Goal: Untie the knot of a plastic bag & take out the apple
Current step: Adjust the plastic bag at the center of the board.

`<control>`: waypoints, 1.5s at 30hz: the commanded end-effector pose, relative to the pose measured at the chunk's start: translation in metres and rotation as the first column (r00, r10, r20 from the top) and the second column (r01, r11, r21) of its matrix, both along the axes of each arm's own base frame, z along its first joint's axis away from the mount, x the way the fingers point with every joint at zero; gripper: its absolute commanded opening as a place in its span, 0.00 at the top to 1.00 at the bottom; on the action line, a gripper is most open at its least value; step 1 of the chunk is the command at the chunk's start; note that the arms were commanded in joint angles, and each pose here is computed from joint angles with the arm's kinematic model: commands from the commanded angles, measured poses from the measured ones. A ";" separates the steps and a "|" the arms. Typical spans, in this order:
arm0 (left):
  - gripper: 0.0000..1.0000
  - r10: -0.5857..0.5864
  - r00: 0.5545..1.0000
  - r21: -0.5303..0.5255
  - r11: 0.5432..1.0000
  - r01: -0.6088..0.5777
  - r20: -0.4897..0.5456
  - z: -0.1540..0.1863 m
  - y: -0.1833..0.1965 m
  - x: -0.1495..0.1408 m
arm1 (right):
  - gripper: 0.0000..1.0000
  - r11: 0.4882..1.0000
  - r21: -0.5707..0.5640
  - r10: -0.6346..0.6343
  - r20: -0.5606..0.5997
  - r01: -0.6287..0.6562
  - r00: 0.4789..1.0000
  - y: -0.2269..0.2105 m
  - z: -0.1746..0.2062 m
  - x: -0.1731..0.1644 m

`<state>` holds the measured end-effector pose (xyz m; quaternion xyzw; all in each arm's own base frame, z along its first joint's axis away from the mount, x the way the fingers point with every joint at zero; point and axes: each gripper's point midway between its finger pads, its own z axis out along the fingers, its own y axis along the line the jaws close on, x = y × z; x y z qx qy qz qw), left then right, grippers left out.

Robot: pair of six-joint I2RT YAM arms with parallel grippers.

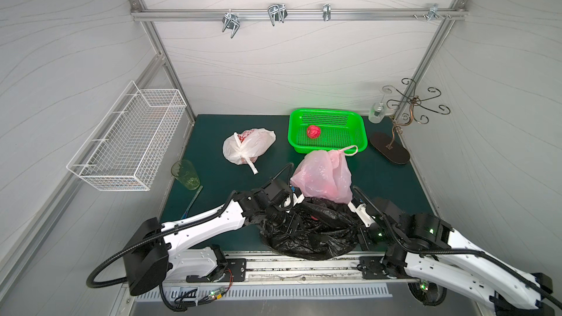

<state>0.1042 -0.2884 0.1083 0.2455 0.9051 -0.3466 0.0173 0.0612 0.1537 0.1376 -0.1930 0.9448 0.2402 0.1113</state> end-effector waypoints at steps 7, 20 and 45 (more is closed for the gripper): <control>0.49 0.055 0.988 0.032 0.998 -0.060 0.147 -0.011 -0.039 0.048 | 1.00 0.977 -0.100 -0.185 0.032 0.187 0.982 -0.033 -0.007 0.010; 0.38 -0.027 0.977 0.092 0.996 0.007 0.212 -0.031 -0.074 0.068 | 1.00 0.981 -0.088 -0.169 0.028 0.171 0.985 -0.027 -0.008 0.011; 0.36 -0.123 0.962 0.227 0.972 0.068 0.242 0.026 -0.063 0.049 | 1.00 0.986 -0.056 -0.152 0.052 0.155 0.987 -0.024 -0.003 0.012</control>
